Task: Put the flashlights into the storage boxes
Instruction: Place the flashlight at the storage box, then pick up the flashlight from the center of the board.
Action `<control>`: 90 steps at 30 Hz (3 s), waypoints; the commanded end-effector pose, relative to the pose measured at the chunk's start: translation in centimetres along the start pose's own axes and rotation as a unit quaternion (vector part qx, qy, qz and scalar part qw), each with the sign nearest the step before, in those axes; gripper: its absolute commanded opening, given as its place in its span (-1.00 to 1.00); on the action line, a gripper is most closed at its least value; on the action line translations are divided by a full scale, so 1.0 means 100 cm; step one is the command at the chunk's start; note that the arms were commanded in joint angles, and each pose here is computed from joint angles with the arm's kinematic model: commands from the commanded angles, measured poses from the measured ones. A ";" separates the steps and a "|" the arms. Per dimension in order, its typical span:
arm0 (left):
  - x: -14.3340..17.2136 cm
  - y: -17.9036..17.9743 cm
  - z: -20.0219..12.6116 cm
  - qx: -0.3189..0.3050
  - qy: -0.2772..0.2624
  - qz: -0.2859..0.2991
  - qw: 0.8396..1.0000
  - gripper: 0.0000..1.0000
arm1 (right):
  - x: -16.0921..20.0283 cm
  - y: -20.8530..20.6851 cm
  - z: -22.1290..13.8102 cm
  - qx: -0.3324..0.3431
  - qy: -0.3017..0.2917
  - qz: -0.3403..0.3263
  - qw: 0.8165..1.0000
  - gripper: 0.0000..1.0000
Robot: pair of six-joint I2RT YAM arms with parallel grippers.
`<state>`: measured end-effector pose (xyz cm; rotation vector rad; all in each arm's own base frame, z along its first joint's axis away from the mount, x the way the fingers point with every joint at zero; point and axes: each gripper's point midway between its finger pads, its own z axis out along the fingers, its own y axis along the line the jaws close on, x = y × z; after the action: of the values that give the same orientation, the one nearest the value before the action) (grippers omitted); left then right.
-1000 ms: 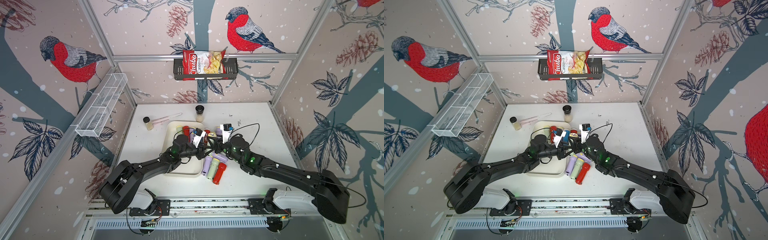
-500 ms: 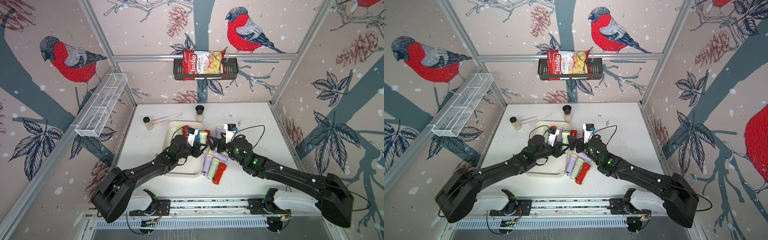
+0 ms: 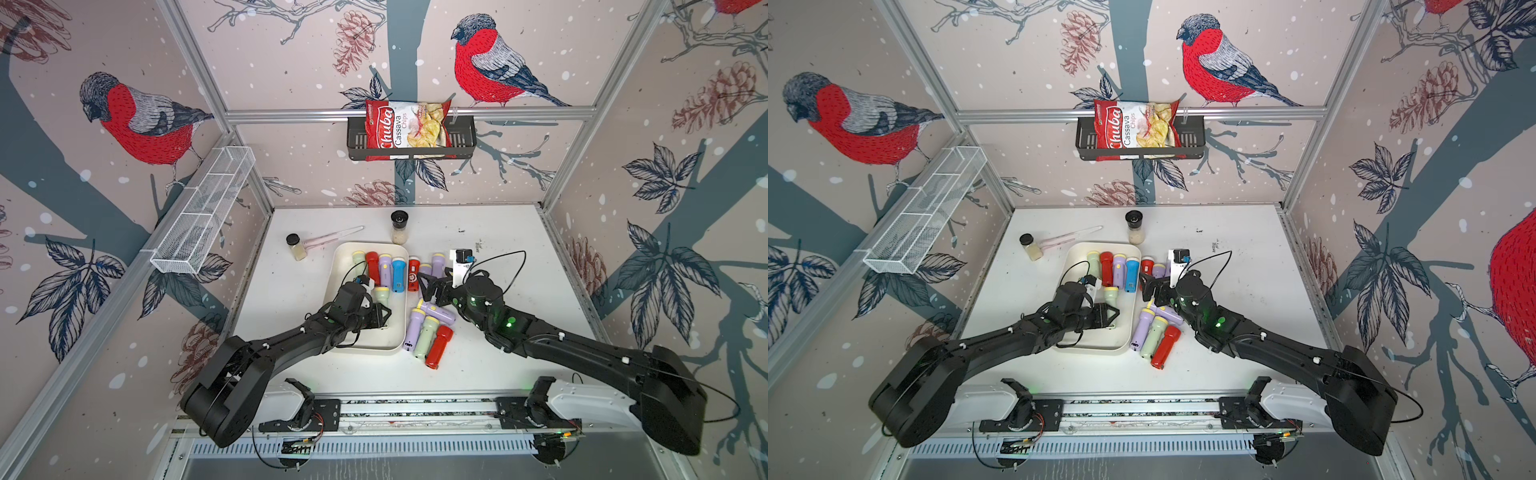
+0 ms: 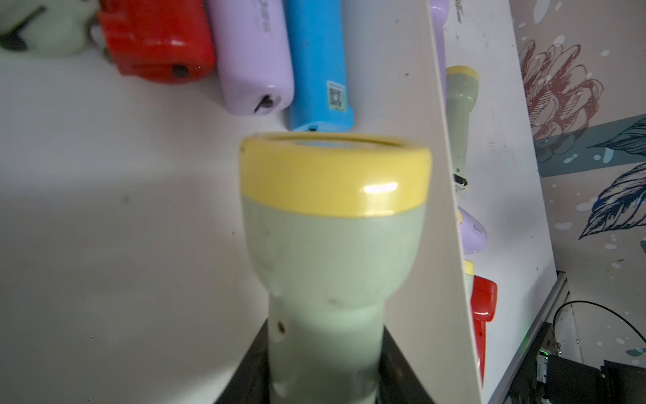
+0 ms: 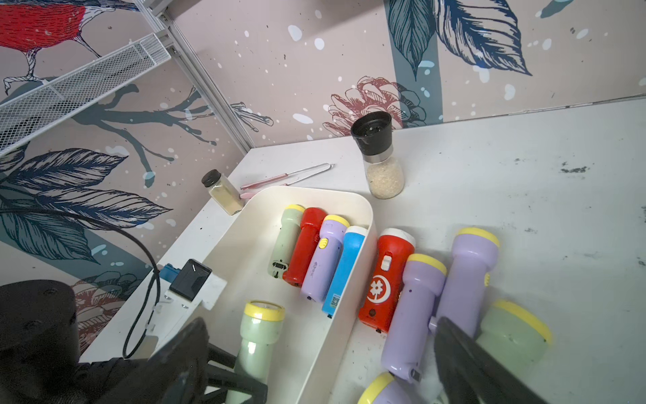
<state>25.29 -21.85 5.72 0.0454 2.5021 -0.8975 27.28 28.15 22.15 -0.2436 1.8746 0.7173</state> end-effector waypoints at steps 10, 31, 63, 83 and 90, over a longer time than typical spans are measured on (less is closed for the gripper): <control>0.007 0.001 0.019 0.017 0.023 -0.019 0.999 -0.46 | -0.002 -0.007 -0.001 0.014 -0.004 0.008 1.000 0.99; 0.010 -0.019 0.022 0.041 0.042 0.005 0.998 -0.03 | 0.001 -0.008 0.000 0.016 0.002 0.012 1.000 0.99; -0.031 -0.063 -0.028 0.012 -0.060 0.084 0.995 0.01 | 0.000 -0.039 -0.009 0.056 -0.010 0.019 0.998 0.99; 0.043 -0.152 0.022 0.021 0.075 0.192 0.978 0.01 | 0.008 -0.141 -0.044 0.144 -0.016 0.100 0.984 0.99; 0.078 -0.171 0.052 -0.013 0.145 0.220 0.965 0.02 | 0.017 -0.179 -0.065 0.155 -0.023 0.164 0.974 0.99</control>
<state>18.20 -39.71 10.32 0.7058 2.5312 -0.8010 30.60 10.22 16.22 0.2699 1.9570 0.5419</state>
